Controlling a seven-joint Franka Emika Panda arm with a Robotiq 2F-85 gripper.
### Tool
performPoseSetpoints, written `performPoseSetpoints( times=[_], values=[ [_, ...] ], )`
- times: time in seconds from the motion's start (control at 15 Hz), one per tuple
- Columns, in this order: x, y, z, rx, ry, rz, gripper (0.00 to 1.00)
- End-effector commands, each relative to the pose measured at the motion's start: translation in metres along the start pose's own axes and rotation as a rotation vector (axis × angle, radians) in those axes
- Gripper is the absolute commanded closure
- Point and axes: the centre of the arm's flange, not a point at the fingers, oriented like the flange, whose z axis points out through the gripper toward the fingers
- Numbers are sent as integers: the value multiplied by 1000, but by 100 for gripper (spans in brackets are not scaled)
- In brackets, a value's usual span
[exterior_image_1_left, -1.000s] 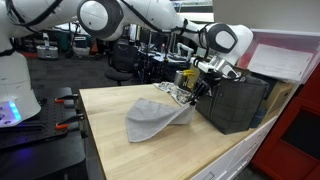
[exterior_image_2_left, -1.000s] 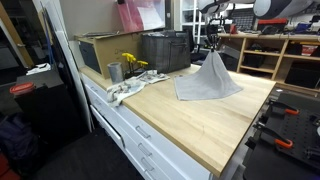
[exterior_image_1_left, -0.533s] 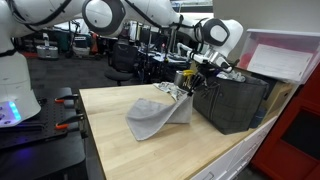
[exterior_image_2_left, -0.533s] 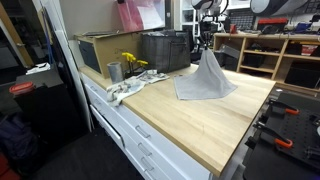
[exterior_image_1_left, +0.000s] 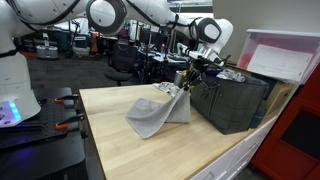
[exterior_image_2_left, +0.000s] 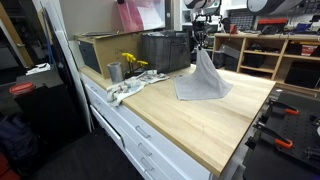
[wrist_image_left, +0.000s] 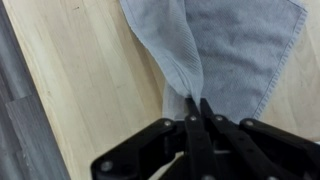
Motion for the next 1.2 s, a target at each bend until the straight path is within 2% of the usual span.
performPoseSetpoints(
  times=[0.0,0.67,0.8,1.13],
  values=[
    [-67,-19,31,-18,-18,-17,98],
    [-76,-76,57,-2,-101,-119,98],
    [-81,-87,62,-2,-93,-145,98],
    [-86,-111,79,-11,-9,-168,98]
  ],
)
